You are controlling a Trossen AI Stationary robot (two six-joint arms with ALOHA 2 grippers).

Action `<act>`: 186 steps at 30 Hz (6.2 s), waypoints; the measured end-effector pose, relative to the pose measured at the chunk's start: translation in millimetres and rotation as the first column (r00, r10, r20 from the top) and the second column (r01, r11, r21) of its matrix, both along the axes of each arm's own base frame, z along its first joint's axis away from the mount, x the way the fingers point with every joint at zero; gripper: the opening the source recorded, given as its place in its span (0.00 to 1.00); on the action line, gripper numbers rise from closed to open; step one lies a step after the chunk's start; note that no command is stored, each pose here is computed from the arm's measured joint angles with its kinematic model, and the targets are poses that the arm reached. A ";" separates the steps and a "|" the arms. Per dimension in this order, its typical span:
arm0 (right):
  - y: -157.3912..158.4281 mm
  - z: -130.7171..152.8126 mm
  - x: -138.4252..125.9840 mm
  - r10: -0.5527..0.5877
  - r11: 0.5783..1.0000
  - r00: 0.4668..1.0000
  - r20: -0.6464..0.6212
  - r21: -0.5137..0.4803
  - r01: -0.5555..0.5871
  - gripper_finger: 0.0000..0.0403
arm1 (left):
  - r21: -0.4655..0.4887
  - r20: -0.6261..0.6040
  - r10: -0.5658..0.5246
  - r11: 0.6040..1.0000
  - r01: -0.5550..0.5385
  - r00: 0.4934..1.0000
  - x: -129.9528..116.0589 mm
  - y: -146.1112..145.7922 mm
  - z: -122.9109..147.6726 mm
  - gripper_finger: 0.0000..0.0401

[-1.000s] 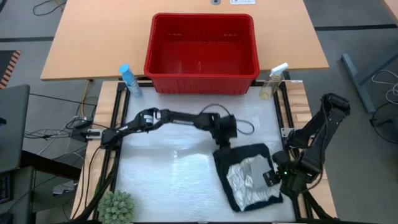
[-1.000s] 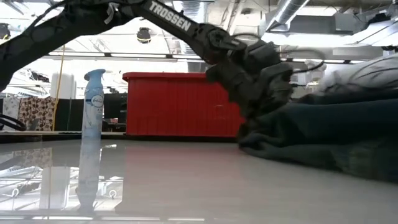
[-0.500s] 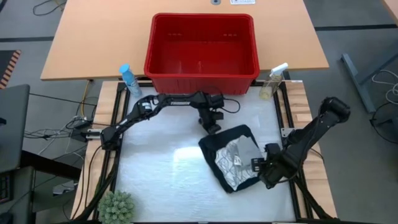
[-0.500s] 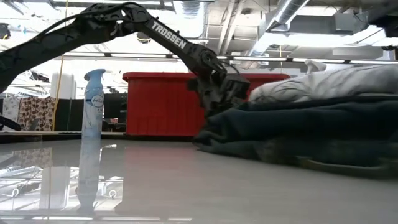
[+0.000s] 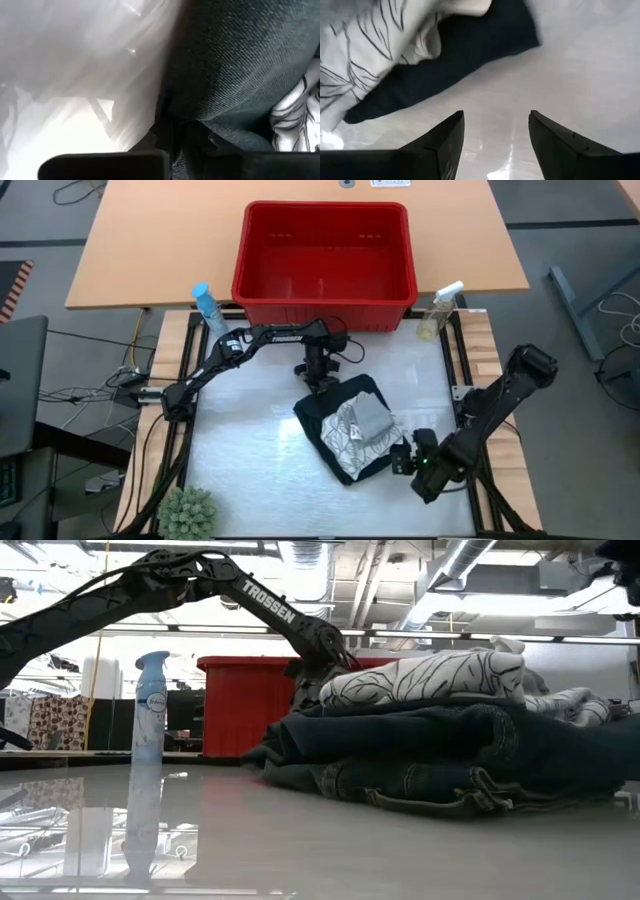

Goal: Fold laundry
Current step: Put the stacked clothes into the red bin

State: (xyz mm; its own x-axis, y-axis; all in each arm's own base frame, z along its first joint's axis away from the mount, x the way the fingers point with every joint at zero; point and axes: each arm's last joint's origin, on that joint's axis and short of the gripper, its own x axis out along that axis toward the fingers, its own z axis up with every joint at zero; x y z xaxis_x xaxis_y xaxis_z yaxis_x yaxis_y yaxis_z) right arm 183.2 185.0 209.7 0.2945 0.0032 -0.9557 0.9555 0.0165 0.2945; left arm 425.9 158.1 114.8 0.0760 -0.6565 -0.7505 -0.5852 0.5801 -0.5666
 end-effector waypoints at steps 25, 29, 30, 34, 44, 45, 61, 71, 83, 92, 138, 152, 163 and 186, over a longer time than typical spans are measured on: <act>-101.7 -61.0 67.1 0.054 0.929 0.985 -0.162 -0.353 -0.109 0.61 | 0.046 -0.085 -0.019 0.999 0.023 0.996 -23.9 7.8 44.1 0.02; -118.1 -60.1 78.9 0.116 0.923 0.983 -0.140 -0.351 -0.159 0.61 | 0.177 -0.038 0.015 0.984 -0.008 0.999 -39.0 26.6 79.9 0.02; -121.2 -60.0 80.5 0.121 0.922 0.983 -0.138 -0.353 -0.163 0.61 | 0.228 -0.022 0.009 0.974 -0.004 1.000 -42.4 30.3 88.8 0.02; -129.0 -59.8 83.2 0.149 0.913 0.977 -0.152 -0.358 -0.195 0.61 | 0.418 0.057 -0.033 0.909 0.006 0.998 -45.3 39.0 111.4 0.04; -134.9 -60.2 84.1 0.182 0.917 0.968 -0.174 -0.325 -0.231 0.61 | 0.405 0.146 -0.102 0.914 0.034 0.984 -37.3 36.9 99.6 0.41; -134.8 -60.2 84.1 0.183 0.918 0.968 -0.174 -0.322 -0.232 0.61 | 0.402 0.141 -0.089 0.915 0.025 0.986 -37.4 36.8 97.1 0.46; -133.7 -59.9 83.9 0.215 0.912 0.959 -0.183 -0.313 -0.264 0.61 | 0.642 0.246 -0.104 0.763 -0.081 0.964 -17.7 40.8 102.8 0.69; -128.1 -60.0 82.5 0.261 0.901 0.946 -0.193 -0.303 -0.311 0.61 | 0.688 0.332 -0.171 0.717 -0.114 0.928 -1.9 29.2 88.8 0.61; -122.3 -60.2 80.7 0.299 0.886 0.932 -0.204 -0.304 -0.350 0.61 | 0.693 0.510 -0.082 0.628 -0.353 0.856 -52.0 7.6 89.7 0.03; -126.9 -60.3 82.1 0.339 0.871 0.916 -0.217 -0.295 -0.392 0.61 | 0.559 0.682 0.142 0.531 -0.637 0.717 -94.7 -31.9 31.4 0.00; -148.0 -60.1 89.2 0.415 0.862 0.888 -0.199 -0.226 -0.453 0.61 | 0.372 0.522 0.504 0.592 -0.715 0.688 -176.0 -166.9 62.2 0.64; -147.0 -59.8 91.5 0.425 0.865 0.889 -0.169 -0.214 -0.454 0.61 | 0.366 0.417 0.531 0.645 -0.671 0.738 -164.3 -154.2 35.9 0.70; -146.6 -59.6 92.9 0.442 0.857 0.883 -0.157 -0.218 -0.468 0.61 | 0.231 0.486 0.609 0.602 -0.764 0.627 -178.0 -152.5 26.6 0.70; -156.6 -57.2 104.1 0.542 0.802 0.837 -0.079 -0.250 -0.543 0.61 | 0.057 0.564 0.677 0.540 -0.840 0.473 -193.7 -147.8 7.8 0.69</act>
State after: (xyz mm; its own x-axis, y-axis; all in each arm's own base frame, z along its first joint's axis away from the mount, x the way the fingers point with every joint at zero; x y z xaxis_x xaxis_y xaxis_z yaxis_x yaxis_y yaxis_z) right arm 287.3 28.4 152.6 0.3136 -0.0789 -0.9463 0.7696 0.6049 0.2046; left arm 232.2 10.4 122.6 0.7869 0.0723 -0.6129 -0.6134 0.2006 -0.7639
